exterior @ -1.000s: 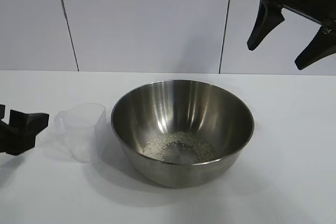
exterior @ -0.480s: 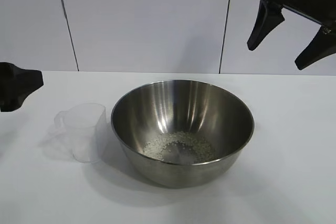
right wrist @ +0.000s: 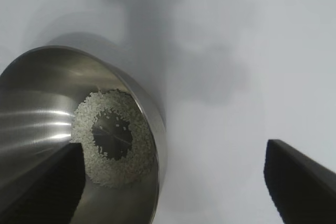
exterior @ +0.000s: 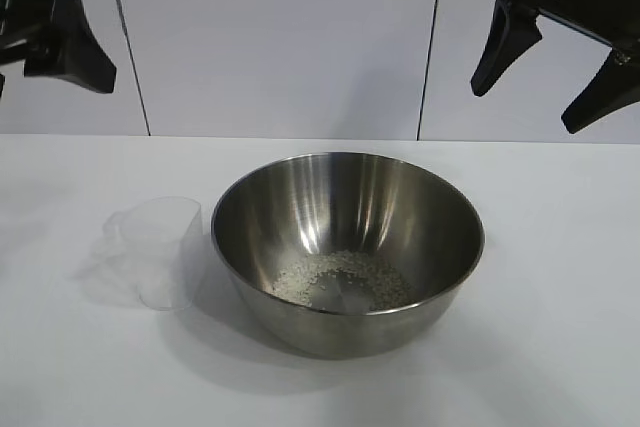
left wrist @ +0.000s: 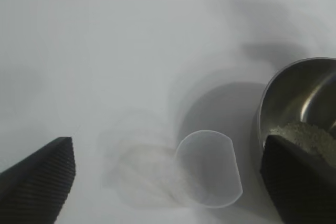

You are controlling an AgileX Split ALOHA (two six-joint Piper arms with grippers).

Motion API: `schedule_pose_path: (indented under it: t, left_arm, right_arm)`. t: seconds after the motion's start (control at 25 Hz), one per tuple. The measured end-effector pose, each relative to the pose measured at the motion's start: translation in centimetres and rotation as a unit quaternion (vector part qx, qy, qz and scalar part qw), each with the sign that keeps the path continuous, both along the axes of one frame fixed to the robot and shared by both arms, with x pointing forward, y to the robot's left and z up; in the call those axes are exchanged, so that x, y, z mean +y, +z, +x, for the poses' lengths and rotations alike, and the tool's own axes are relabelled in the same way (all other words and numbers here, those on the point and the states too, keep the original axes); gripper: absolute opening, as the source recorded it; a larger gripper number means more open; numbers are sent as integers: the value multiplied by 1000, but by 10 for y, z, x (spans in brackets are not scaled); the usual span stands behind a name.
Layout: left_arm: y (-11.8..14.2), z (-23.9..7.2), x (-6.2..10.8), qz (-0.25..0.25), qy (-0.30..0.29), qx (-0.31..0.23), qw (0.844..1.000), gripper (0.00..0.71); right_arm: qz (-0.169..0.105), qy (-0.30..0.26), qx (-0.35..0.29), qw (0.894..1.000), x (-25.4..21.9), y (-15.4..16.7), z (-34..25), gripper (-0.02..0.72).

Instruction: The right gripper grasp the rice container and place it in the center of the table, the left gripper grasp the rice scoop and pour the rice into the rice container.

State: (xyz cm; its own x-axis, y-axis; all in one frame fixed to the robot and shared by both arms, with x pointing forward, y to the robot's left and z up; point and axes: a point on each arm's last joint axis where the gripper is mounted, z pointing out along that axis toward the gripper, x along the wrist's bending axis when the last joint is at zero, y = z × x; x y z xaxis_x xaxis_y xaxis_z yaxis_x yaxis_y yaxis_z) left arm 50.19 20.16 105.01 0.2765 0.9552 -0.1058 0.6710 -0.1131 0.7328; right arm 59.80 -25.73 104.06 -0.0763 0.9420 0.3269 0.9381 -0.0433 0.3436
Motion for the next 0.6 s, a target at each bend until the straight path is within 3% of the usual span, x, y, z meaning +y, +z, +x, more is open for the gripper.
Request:
schedule_pose_path:
  t: [0.12, 0.32, 0.6]
  left_arm:
    - [22, 6, -4, -1, -5, 23, 1000, 693]
    - [44, 12, -17, -46, -25, 62, 997, 693]
    - [42, 35, -44, -125, -70, 112, 983, 693]
  right_arm:
    - [-1, 2, -1, 1000, 0, 0, 0, 638]
    - [1, 3, -1, 1000, 0, 0, 0, 638]
    - [17, 1, -2, 1000, 3, 1, 0, 641]
